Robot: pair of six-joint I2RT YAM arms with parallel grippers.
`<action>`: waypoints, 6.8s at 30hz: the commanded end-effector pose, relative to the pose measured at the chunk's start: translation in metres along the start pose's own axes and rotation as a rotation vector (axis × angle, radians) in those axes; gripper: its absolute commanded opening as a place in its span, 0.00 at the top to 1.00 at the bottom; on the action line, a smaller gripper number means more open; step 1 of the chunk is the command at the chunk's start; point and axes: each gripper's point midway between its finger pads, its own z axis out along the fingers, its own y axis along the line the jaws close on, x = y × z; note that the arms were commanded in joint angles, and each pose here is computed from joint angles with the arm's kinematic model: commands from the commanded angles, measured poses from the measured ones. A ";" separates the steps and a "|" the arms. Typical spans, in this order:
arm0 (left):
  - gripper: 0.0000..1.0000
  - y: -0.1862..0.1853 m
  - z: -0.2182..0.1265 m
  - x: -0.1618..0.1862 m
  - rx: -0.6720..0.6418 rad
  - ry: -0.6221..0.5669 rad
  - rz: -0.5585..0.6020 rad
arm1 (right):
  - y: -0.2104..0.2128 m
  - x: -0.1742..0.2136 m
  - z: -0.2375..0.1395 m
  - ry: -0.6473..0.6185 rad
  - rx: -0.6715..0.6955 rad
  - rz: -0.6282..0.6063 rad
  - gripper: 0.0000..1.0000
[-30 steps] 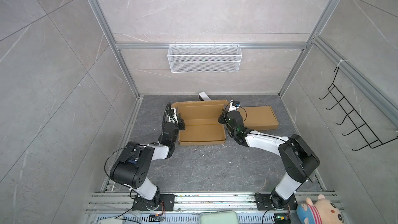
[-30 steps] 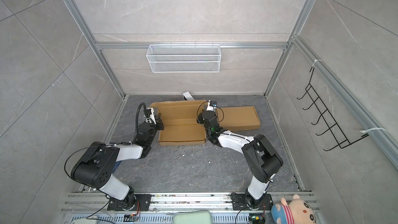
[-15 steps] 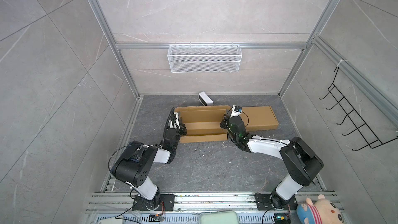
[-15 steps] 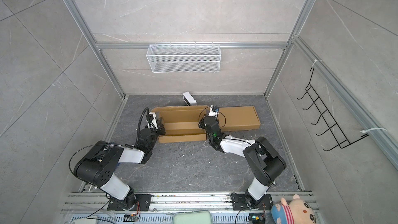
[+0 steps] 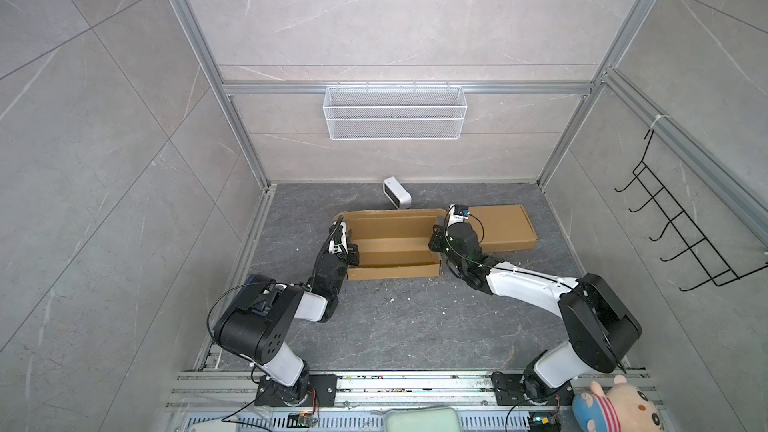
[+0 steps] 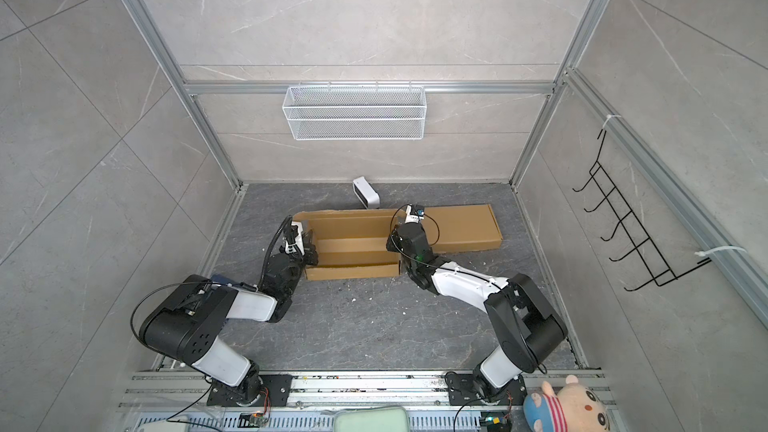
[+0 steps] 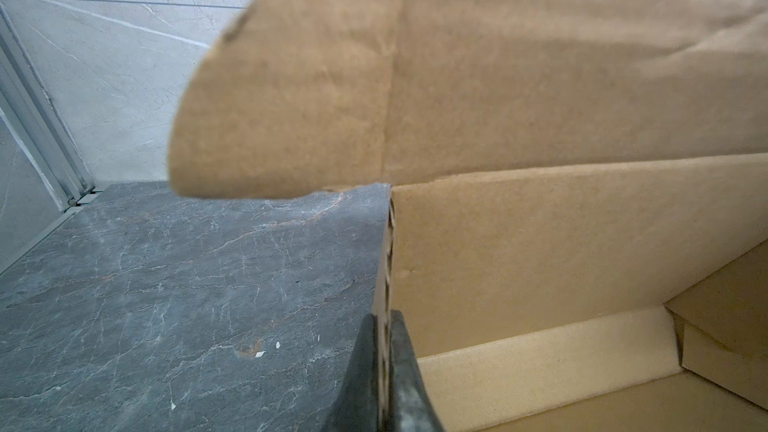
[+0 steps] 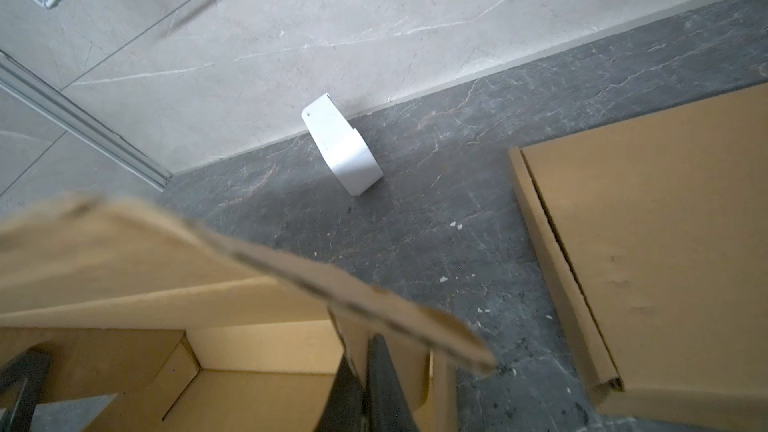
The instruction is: Fold the paper box
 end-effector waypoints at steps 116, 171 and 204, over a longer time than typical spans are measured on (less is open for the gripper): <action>0.59 0.010 -0.070 -0.044 -0.026 0.056 0.110 | 0.137 0.036 -0.052 0.604 -0.542 -1.140 1.00; 0.44 0.021 -0.004 0.015 0.203 0.971 -0.554 | 0.141 0.127 -0.082 0.745 -0.582 -0.962 0.37; 0.69 -0.001 -0.044 0.046 0.234 1.088 -0.594 | 0.001 0.096 -0.040 0.837 -0.074 0.299 0.42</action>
